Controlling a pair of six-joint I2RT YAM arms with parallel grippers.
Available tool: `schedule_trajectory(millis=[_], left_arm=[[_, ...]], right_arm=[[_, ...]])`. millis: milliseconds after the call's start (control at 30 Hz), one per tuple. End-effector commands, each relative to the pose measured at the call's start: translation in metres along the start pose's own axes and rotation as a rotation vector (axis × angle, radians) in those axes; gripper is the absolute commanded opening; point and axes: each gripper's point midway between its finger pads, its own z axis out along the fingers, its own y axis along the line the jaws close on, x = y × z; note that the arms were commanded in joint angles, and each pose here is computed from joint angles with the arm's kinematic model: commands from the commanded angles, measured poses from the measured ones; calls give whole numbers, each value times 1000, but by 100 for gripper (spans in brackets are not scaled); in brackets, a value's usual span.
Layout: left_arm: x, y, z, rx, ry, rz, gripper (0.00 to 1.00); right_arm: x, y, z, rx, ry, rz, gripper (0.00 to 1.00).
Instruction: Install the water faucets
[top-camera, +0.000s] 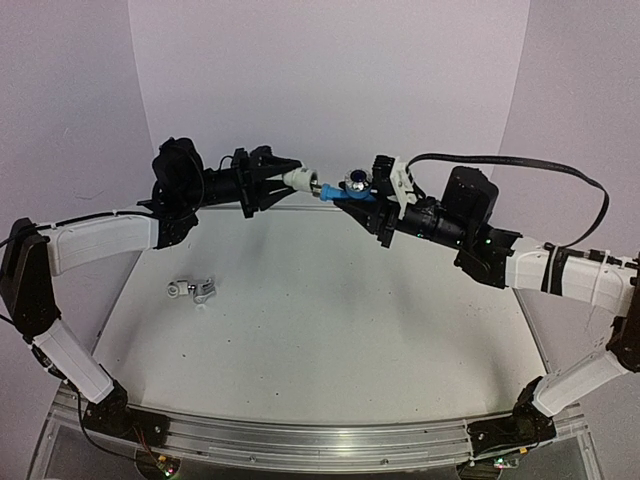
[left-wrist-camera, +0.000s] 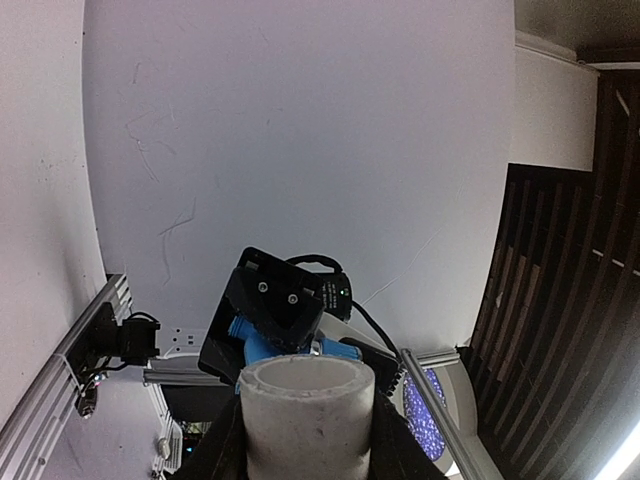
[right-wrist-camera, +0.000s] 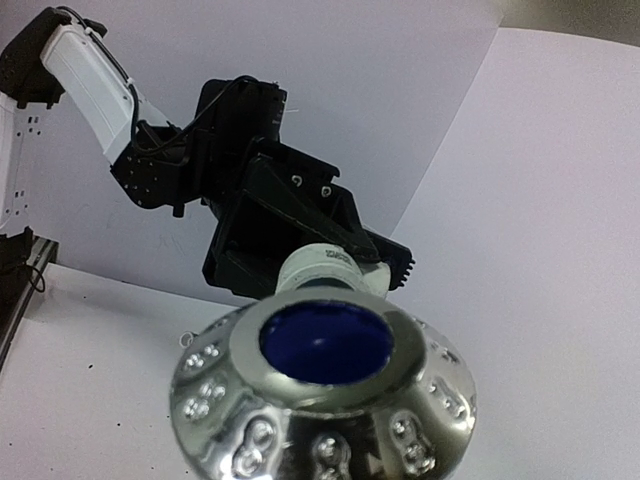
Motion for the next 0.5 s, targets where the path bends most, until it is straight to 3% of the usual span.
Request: schedule_trajectory(millis=[0, 467], left_arm=[[20, -31, 0, 71, 43, 80, 0], [26, -24, 3, 57, 72, 119, 0]], right_arm=[[-42, -23, 3, 97, -122, -44, 0], [-42, -16, 15, 3, -66, -22, 0]])
